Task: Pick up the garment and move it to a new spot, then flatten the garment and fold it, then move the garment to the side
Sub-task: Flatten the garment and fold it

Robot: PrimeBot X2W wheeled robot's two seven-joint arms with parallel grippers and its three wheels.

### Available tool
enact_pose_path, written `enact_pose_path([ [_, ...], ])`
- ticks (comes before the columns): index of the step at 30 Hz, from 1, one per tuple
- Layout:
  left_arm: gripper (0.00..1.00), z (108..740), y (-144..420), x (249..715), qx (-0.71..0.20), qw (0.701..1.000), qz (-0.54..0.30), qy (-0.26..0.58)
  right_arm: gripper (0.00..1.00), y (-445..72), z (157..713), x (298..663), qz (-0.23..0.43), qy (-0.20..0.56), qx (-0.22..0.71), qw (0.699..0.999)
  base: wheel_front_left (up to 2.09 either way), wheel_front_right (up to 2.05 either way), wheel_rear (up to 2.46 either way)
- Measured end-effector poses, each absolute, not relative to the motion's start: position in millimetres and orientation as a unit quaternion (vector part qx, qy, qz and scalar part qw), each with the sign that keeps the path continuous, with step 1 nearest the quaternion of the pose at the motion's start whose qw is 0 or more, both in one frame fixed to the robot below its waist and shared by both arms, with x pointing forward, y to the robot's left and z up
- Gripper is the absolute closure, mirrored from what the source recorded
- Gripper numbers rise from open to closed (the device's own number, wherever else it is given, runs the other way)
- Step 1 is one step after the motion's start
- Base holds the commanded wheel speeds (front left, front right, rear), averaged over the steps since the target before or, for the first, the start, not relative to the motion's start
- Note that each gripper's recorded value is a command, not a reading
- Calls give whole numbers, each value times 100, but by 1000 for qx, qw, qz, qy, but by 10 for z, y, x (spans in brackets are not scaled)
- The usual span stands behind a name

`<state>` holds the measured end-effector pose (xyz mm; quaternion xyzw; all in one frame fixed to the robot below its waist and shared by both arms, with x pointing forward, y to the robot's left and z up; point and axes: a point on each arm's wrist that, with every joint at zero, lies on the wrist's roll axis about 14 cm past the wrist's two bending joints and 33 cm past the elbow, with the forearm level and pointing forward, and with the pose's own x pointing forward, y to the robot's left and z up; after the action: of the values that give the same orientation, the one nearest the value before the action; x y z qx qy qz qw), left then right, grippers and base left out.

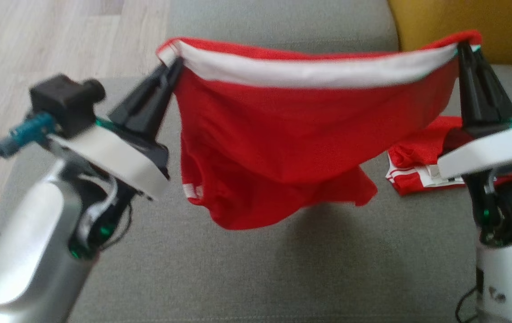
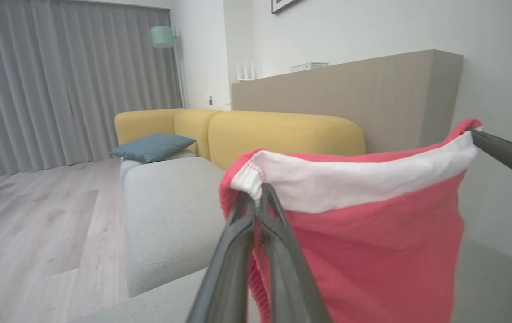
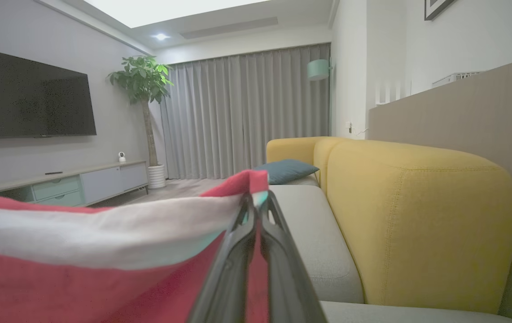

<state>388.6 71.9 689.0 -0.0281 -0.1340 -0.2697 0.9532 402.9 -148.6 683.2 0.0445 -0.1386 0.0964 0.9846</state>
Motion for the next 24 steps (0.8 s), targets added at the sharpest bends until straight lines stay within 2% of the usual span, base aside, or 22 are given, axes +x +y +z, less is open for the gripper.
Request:
enact_pose_path([
  [5,100,6832,777,4207,0,957,-270,-109,100,-1357,6848,4357,113,-111,37,987,0,0,0],
  [10,100,6765,938,4874,21,965,-248,-82,100,-1205,6974,5007,121,-105,7,987,0,0,0],
  [12,100,6771,987,5026,20,967,-240,-81,100,-1171,7006,5152,122,-108,-2,987,0,0,0],
  [15,100,6860,1136,5477,13,972,-214,-95,100,-1097,7156,5578,124,-130,-16,984,0,0,0],
  [20,100,7101,1320,6079,-1,973,-173,-151,100,-1123,7395,6157,116,-184,10,976,0,0,0],
  [24,100,6909,1312,6317,-42,973,-158,-163,100,-1160,7082,6456,107,-180,43,977,0,0,0],
])
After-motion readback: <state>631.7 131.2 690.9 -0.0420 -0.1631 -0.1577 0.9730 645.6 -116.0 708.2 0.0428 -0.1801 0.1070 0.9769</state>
